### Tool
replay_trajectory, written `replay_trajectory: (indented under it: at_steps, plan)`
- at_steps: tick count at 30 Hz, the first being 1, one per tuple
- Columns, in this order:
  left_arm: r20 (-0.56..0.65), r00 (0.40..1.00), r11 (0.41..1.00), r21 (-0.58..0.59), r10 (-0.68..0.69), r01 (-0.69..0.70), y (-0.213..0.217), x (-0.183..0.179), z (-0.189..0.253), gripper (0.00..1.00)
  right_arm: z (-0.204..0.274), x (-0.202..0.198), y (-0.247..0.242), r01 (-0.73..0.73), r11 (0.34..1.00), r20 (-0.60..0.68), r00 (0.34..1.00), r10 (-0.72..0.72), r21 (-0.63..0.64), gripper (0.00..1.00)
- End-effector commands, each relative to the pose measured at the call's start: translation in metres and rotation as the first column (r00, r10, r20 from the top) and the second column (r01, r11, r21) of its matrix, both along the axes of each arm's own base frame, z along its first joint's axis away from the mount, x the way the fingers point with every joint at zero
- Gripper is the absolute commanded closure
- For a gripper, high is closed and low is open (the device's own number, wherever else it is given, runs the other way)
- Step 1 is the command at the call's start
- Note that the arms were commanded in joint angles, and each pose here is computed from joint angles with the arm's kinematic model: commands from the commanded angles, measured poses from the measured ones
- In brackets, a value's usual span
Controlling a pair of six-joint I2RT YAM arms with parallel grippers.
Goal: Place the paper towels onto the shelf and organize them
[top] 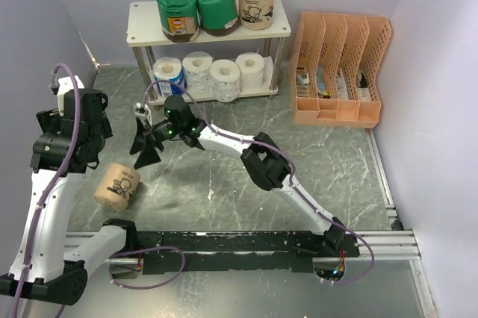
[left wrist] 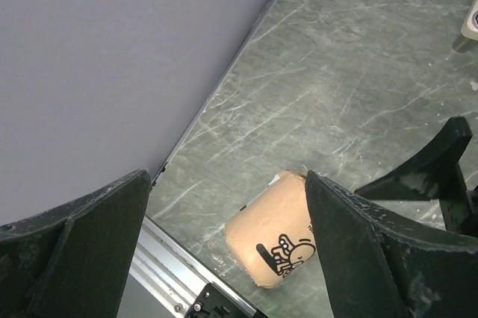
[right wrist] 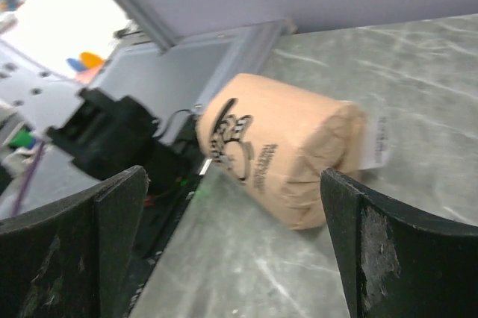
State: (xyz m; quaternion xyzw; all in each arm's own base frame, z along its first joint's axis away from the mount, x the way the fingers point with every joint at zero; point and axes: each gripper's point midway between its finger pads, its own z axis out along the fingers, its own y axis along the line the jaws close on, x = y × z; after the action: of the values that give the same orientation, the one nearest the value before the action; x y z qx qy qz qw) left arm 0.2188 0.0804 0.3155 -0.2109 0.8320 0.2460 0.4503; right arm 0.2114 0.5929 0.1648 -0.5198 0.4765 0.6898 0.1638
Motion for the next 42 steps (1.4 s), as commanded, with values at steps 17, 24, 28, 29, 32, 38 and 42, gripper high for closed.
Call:
replay_trajectory:
  at_steps: [17, 24, 28, 29, 32, 38, 42]
  plan:
    - [-0.051, 0.998, 0.999, 0.025, -0.035, 0.037, -0.001, 0.009, -0.014, 0.04, -0.073, 0.006, 0.029, 0.116, 0.983, 0.068, 0.992, -0.107, -0.140, 0.02]
    - [-0.052, 0.998, 0.998, 0.027, -0.047, 0.049, -0.002, 0.010, -0.015, 0.04, -0.073, -0.009, 0.030, 0.079, 0.986, 0.048, 0.996, -0.073, -0.144, 0.06]
    - [-0.050, 0.997, 0.998, 0.027, -0.051, 0.052, -0.002, 0.009, -0.017, 0.04, -0.073, -0.018, 0.031, 0.067, 0.987, 0.055, 0.997, -0.059, -0.148, 0.14]
    - [-0.050, 0.997, 0.998, 0.028, -0.051, 0.053, -0.002, 0.009, -0.017, 0.04, -0.074, -0.020, 0.032, 0.066, 0.986, 0.056, 0.997, -0.058, -0.150, 0.18]
    - [-0.046, 0.997, 0.998, 0.027, -0.055, 0.056, -0.002, 0.007, -0.017, 0.04, -0.077, -0.026, 0.033, 0.061, 0.986, 0.058, 0.997, -0.053, -0.157, 0.33]
    - [-0.043, 0.998, 0.998, 0.028, -0.055, 0.056, -0.002, 0.006, -0.016, 0.04, -0.077, -0.031, 0.036, 0.071, 0.984, 0.054, 0.997, -0.063, -0.166, 0.99]
    - [-0.031, 0.998, 0.998, 0.023, -0.061, 0.062, -0.003, 0.007, -0.013, 0.04, -0.061, -0.022, 0.032, 0.095, 0.985, 0.097, 0.992, -0.082, -0.143, 1.00]
